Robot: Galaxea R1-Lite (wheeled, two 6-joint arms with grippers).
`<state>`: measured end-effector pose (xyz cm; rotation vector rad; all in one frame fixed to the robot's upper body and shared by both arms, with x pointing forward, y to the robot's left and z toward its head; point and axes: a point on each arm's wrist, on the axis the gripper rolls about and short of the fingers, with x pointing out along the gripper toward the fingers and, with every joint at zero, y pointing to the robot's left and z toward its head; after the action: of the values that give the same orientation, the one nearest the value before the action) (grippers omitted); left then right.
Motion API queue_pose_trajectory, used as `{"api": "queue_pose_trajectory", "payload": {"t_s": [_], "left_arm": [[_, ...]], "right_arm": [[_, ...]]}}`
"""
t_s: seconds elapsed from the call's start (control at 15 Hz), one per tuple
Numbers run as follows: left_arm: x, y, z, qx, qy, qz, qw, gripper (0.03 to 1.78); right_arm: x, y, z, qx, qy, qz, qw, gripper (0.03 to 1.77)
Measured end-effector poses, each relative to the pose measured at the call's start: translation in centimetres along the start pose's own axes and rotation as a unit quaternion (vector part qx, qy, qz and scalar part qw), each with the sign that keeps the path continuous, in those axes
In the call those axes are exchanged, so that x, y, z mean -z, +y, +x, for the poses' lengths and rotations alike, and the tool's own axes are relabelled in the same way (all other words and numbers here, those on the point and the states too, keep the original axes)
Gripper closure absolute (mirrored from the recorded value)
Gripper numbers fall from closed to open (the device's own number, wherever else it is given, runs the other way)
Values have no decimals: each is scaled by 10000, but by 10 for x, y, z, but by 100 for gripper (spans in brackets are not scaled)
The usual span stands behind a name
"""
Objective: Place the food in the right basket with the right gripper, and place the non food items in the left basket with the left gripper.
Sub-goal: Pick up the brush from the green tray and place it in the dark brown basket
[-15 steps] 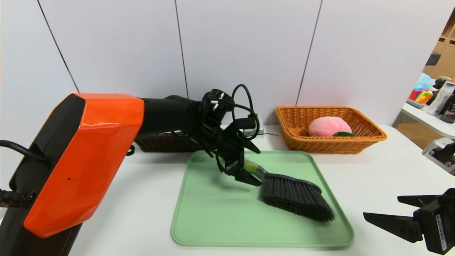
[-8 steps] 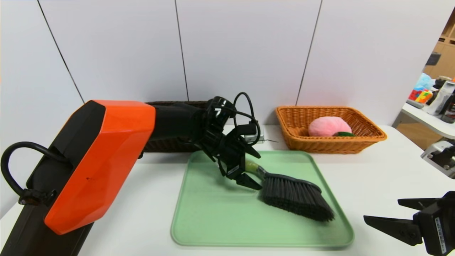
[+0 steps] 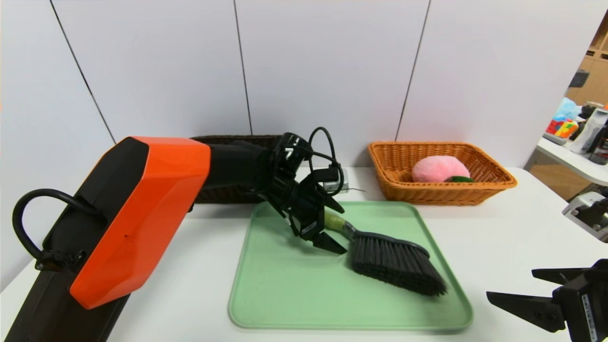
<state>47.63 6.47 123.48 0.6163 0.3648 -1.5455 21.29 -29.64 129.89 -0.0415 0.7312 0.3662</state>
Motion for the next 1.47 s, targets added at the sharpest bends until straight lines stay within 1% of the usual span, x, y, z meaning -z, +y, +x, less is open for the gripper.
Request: {"api": "queue_pose_trajectory", "payload": {"t_s": [0.4,0.73,1.47], "left_arm": [[5,6,-8,-131,13,-85,9999,12],[8,10,-7,-205,-14,-167,9996,12],[14,12,-3,-177,25,-240,9996,12]], "right_arm": [[0,0,0,-33,9,1,10000,11],[1,0,0,-33,9,1,10000,11],[1,0,0,-31,-17,-2,10000,10]]}}
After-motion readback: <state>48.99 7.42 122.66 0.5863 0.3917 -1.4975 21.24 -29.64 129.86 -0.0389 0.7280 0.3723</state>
